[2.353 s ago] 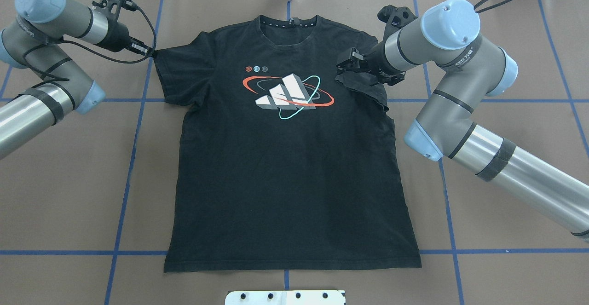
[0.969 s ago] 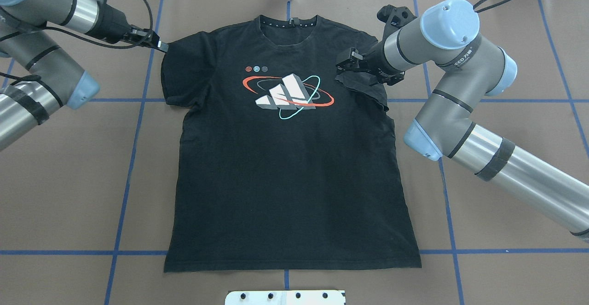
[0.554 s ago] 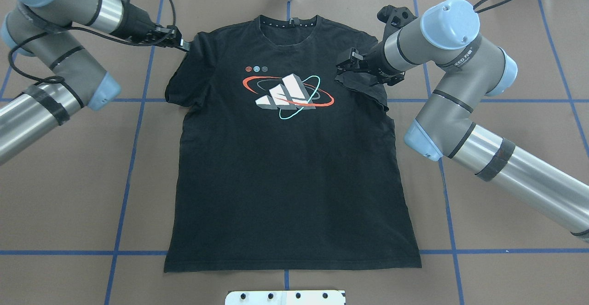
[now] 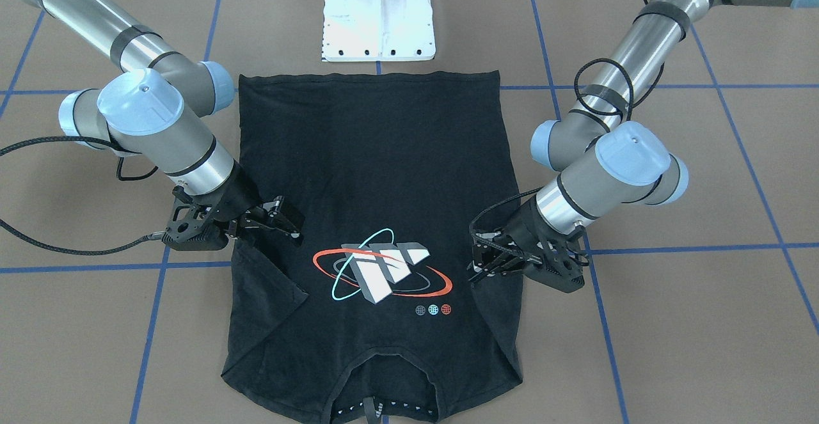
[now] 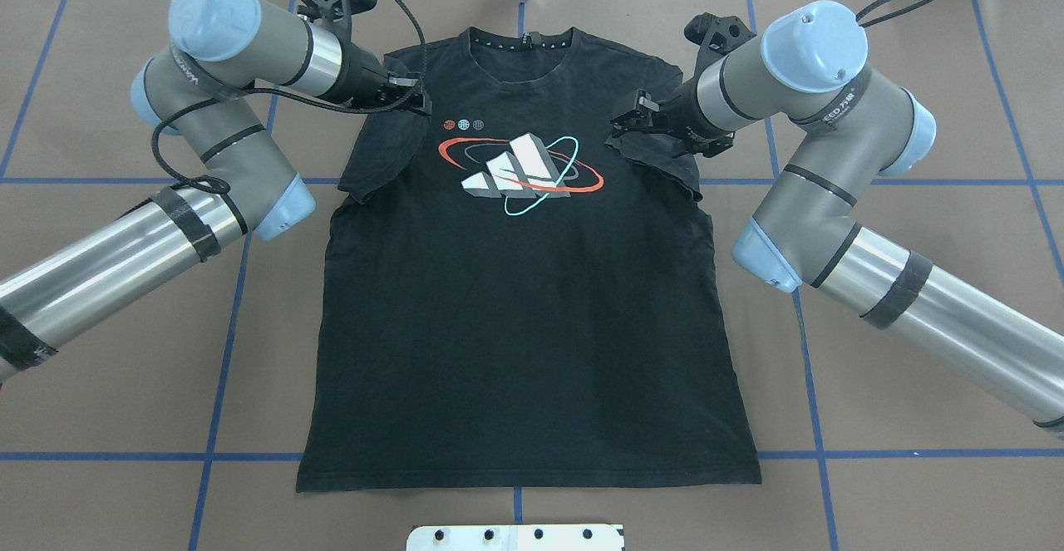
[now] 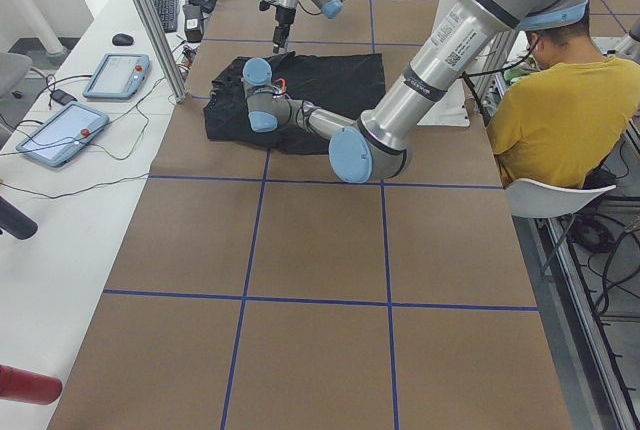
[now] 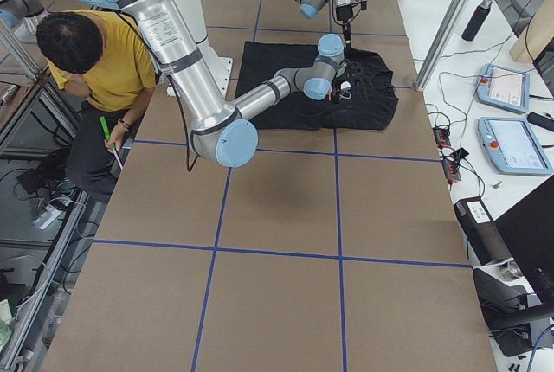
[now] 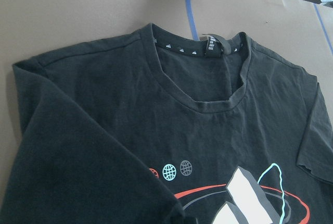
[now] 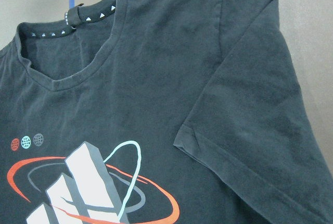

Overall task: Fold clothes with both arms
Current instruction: 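Move the right gripper down to the shirt hem nearest the robot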

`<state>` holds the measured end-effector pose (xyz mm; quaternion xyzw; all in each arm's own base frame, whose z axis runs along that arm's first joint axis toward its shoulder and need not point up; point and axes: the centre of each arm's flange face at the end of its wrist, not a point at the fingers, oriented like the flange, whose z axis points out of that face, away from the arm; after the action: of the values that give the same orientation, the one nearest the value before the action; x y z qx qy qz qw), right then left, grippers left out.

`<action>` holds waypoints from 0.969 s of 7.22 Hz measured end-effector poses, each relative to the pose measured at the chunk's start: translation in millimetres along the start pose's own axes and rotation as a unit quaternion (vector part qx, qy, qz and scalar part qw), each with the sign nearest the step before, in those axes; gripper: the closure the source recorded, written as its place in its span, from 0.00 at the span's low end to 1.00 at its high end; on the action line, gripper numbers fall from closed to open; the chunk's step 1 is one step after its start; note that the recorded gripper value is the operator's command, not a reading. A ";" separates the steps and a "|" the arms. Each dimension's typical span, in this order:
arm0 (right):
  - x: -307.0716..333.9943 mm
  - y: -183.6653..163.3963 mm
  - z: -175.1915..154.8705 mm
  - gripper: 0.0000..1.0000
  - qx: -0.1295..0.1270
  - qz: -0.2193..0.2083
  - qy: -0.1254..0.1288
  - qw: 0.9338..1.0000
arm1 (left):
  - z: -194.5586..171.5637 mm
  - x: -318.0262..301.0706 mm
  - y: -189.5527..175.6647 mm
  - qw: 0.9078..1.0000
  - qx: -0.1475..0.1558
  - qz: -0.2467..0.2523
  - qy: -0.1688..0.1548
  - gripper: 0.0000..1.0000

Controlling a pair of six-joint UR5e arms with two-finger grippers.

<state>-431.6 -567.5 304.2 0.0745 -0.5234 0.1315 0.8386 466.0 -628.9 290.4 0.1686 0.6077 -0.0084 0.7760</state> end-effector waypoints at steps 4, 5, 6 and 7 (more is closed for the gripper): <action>-0.2 0.8 1.7 0.00 0.000 0.007 0.001 1.000 | 7.8 4.9 6.2 1.000 0.014 -0.004 -0.005 0.12; -2.0 2.2 0.7 0.00 0.003 0.033 0.000 0.999 | 2.8 8.2 6.7 1.000 0.015 -0.002 0.000 0.12; -2.5 7.8 -1.4 0.00 0.009 0.078 -0.002 0.997 | -6.8 9.8 11.0 1.000 0.018 0.001 0.008 0.12; 7.4 24.3 -6.9 0.01 0.010 0.117 -0.003 0.993 | -20.1 5.3 20.7 1.000 0.020 0.004 0.014 0.12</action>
<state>-429.9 -541.4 307.5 0.0215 -0.5300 0.2341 0.8148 453.1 -602.9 286.5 0.1864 0.6179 -0.0148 0.7637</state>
